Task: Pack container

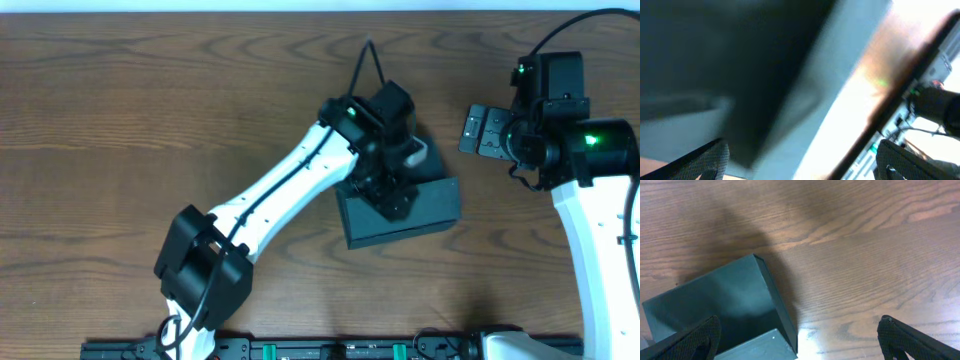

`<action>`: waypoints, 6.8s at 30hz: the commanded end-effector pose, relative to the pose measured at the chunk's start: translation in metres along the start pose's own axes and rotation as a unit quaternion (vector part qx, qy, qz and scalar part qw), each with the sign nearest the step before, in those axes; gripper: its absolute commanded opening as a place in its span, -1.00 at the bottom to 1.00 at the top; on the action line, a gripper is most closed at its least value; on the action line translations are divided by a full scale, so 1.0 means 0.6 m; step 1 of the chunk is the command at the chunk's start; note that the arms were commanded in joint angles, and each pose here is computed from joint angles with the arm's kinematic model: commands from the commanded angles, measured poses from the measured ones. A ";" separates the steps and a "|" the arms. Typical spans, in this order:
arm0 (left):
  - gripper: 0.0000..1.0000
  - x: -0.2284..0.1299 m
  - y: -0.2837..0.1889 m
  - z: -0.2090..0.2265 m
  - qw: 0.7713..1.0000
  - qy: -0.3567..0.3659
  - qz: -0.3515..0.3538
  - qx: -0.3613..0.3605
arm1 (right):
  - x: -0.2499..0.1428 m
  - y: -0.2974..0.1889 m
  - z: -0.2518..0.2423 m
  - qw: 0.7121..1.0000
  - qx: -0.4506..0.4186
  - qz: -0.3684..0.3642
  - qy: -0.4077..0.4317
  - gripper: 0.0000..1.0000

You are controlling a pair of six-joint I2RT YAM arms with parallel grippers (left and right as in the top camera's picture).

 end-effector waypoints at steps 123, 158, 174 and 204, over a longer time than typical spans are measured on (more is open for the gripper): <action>0.90 -0.149 0.193 -0.038 0.989 0.019 -0.080 0.122 | -0.210 0.273 0.126 0.968 0.103 0.204 -0.104 0.99; 0.90 -0.105 0.131 -0.002 0.964 0.046 -0.157 0.211 | -0.190 0.264 0.134 0.970 0.109 0.191 -0.107 0.98; 0.90 -0.178 -0.093 0.152 0.912 -0.171 -0.223 0.299 | -0.078 0.143 0.036 0.988 0.031 0.147 -0.029 0.99; 0.90 -0.168 -0.009 0.268 0.923 -0.257 -0.175 0.225 | -0.145 0.317 -0.013 0.982 0.003 0.182 0.038 0.98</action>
Point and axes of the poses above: each gripper's point midway between its finger pads, its own y axis out along the fingers, its own z axis along the line the jaws close on, x = y × z, the point moved 5 cm from there along -y, back along the fingers, and after that the axes turned 2 degrees about y, right-handed, at the moved point
